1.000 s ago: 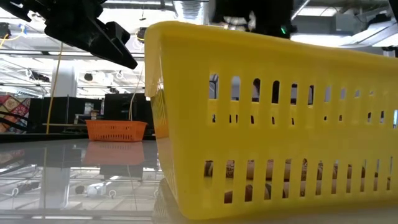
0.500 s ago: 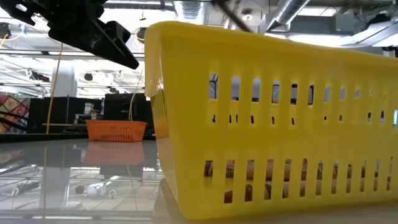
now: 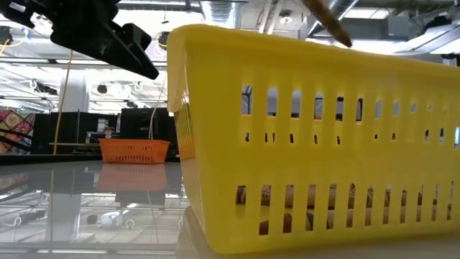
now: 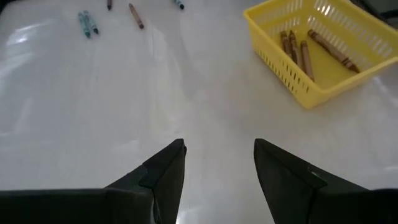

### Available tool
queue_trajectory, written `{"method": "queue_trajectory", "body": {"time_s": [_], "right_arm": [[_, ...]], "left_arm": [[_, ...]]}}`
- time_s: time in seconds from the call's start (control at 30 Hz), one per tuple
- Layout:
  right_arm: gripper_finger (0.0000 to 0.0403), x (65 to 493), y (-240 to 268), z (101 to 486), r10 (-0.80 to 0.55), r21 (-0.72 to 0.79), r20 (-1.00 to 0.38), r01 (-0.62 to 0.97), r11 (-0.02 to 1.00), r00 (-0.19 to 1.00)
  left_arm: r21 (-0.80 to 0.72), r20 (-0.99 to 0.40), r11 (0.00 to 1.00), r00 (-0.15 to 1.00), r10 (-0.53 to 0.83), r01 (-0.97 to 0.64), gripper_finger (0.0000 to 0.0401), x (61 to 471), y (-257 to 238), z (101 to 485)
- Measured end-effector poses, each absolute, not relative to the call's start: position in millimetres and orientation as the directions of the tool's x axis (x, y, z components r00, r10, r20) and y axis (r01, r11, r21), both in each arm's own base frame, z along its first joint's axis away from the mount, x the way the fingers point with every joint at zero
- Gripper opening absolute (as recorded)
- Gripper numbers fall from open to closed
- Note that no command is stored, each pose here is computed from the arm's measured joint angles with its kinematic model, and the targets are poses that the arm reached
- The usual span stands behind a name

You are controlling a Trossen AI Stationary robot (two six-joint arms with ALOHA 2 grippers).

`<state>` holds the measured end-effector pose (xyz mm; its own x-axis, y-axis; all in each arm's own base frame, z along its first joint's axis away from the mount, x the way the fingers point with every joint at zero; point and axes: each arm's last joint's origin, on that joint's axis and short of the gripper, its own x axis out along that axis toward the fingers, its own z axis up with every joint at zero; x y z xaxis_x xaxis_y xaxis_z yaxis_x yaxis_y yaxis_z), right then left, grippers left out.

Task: Sort crayons
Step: Put the brown crayon into the yellow bin, then put the blue crayon into the green bin

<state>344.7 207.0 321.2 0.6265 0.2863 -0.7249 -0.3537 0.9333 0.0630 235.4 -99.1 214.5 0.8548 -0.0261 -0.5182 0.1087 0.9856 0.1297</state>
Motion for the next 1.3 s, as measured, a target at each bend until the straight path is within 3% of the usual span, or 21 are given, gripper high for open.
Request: {"method": "queue_trajectory", "body": {"time_s": [0.2,0.57,1.0,1.3], "right_arm": [[0.0,352,220,299,0.284,0.07,-0.755,-0.358,0.931,0.591],[0.0003,367,227,255,0.219,0.052,-0.835,-0.324,0.945,0.505],[0.0128,360,219,274,0.181,0.063,-0.816,-0.227,0.972,0.549],[0.0139,342,205,263,0.008,-0.046,-0.926,-0.133,0.99,0.377]], "left_arm": [[0.064,-0.518,0.996,0.855,-0.026,0.07,0.0181,235,-99,215],[0.09,-0.524,0.992,0.851,-0.024,0.083,0.0181,235,-99,214],[0.091,-0.524,0.992,0.851,-0.023,0.083,0.0181,235,-99,214],[0.091,-0.524,0.992,0.851,-0.023,0.083,0.0181,235,-99,214]]}}
